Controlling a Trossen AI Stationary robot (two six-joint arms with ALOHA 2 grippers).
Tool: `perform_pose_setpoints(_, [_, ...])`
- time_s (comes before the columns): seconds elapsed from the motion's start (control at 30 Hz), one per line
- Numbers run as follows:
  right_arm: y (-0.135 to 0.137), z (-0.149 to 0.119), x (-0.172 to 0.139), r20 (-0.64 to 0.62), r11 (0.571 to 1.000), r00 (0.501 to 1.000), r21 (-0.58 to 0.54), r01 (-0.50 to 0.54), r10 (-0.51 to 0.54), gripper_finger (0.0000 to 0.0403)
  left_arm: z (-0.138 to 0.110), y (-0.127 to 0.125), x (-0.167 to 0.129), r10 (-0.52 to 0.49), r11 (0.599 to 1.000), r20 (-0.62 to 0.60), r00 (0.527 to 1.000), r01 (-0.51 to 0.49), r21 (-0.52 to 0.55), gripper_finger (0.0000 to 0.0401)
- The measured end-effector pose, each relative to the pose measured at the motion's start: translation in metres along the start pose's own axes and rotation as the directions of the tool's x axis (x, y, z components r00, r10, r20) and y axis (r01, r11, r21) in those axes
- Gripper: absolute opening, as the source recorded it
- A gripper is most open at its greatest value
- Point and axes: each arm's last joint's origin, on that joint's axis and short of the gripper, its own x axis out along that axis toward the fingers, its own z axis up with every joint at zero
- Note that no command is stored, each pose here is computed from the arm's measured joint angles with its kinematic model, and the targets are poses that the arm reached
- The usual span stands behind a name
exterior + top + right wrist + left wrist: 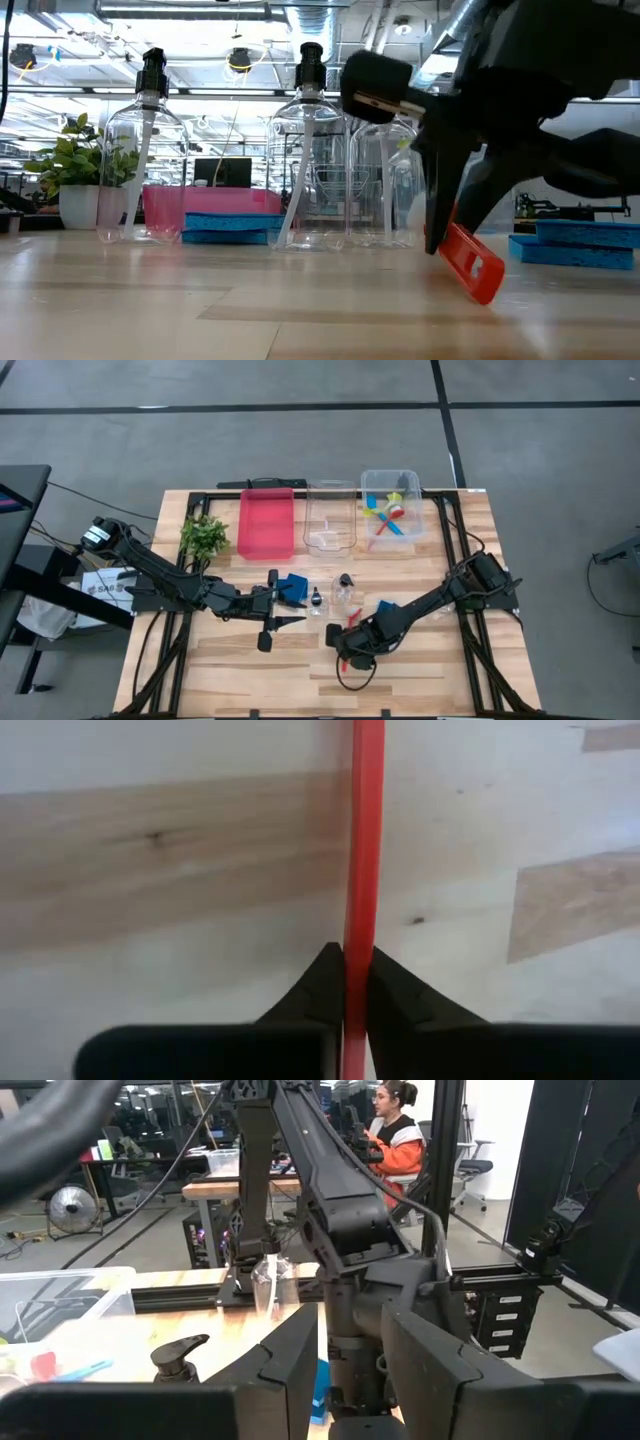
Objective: Pick & Place Kitchen Sink Supplies
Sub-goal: Put the red dishwashing brush into the white transparent bin
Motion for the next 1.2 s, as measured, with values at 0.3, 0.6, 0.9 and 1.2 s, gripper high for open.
perform_pose_setpoints(0.3, [-0.013,0.021,-0.027,-0.070,1.000,0.997,-0.009,0.007,-0.008,0.0010,0.000,0.000,0.000,0.000,1.000,0.000,1.000,0.000,0.000,0.0116])
perform_pose_setpoints(0.6, [-0.032,0.043,-0.095,0.077,0.990,0.989,0.075,0.120,-0.126,0.0012,0.000,0.000,0.000,0.000,1.000,0.000,1.000,0.000,0.001,0.0116])
perform_pose_setpoints(0.9, [-0.033,0.019,-0.206,0.092,0.874,0.879,0.198,0.444,-0.467,0.0019,0.000,0.000,0.000,0.000,1.000,-0.001,1.000,0.000,0.001,0.0116])
perform_pose_setpoints(1.2, [-0.028,-0.040,-0.295,-0.026,0.613,0.670,0.379,0.693,-0.742,0.0021,0.000,0.000,0.000,0.000,1.000,-0.001,1.000,0.000,0.001,0.0116])
